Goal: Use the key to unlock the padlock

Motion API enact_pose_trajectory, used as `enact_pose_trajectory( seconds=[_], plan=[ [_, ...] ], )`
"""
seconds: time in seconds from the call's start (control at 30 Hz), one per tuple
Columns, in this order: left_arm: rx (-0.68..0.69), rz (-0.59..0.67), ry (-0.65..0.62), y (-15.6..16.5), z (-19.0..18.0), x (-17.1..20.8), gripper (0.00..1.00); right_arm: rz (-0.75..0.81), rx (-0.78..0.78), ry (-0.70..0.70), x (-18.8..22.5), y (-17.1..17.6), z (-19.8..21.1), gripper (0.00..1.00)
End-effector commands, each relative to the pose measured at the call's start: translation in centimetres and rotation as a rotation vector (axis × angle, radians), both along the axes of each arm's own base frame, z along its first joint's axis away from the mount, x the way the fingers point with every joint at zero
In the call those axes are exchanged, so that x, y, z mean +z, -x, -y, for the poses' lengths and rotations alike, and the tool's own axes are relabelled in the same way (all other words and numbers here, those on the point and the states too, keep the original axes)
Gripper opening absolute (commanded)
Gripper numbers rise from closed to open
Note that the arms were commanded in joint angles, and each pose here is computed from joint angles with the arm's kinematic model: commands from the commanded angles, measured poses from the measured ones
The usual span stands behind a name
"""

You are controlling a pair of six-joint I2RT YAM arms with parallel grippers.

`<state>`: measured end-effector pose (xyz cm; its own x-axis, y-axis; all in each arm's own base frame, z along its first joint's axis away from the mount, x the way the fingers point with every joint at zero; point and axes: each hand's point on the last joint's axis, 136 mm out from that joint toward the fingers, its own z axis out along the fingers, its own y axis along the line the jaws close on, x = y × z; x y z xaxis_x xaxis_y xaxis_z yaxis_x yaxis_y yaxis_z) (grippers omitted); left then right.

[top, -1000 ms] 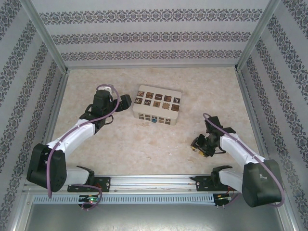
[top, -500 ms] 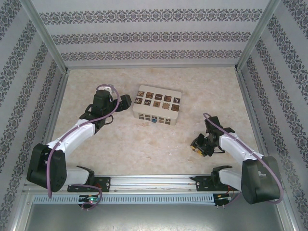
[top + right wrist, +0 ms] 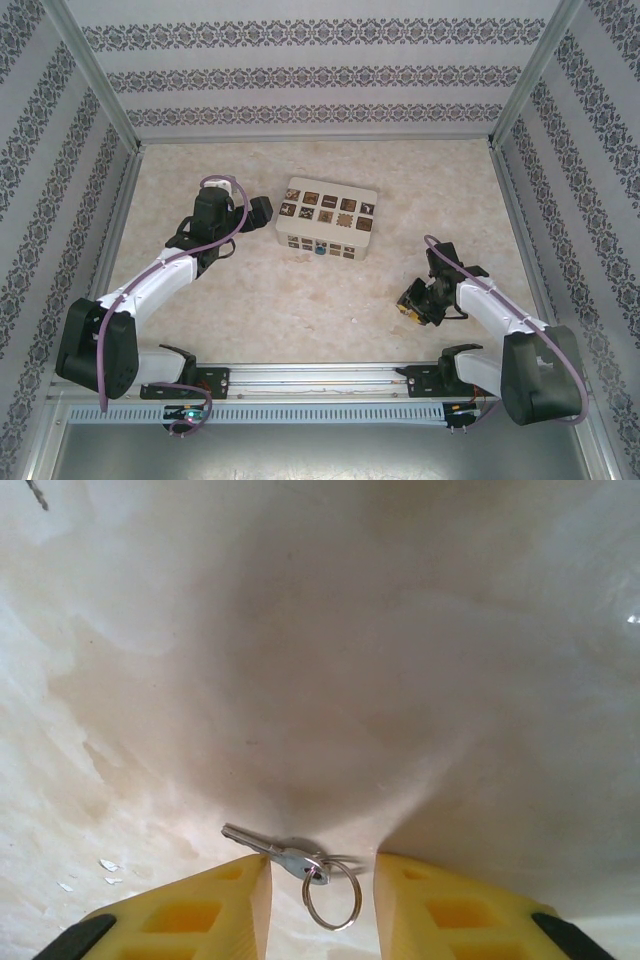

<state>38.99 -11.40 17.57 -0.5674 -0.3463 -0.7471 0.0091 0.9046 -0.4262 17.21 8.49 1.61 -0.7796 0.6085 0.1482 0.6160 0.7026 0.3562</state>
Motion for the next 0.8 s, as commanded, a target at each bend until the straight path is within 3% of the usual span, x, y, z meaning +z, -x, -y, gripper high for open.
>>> enact_pose_trajectory(
  seconds=[0.0,0.5,0.77],
  plan=[
    [0.012,0.024,-0.016,-0.3,-0.5,1.1,0.99,0.013,0.003,-0.045,0.0,0.0,-0.8,0.32],
    [0.008,0.025,-0.035,-0.3,-0.7,1.3,0.99,-0.004,0.024,-0.025,-0.3,-0.1,-0.9,0.29],
    [0.011,0.029,-0.043,-0.2,-0.8,1.5,0.99,-0.022,0.036,-0.009,-0.9,-0.1,-0.9,0.20]
  ],
)
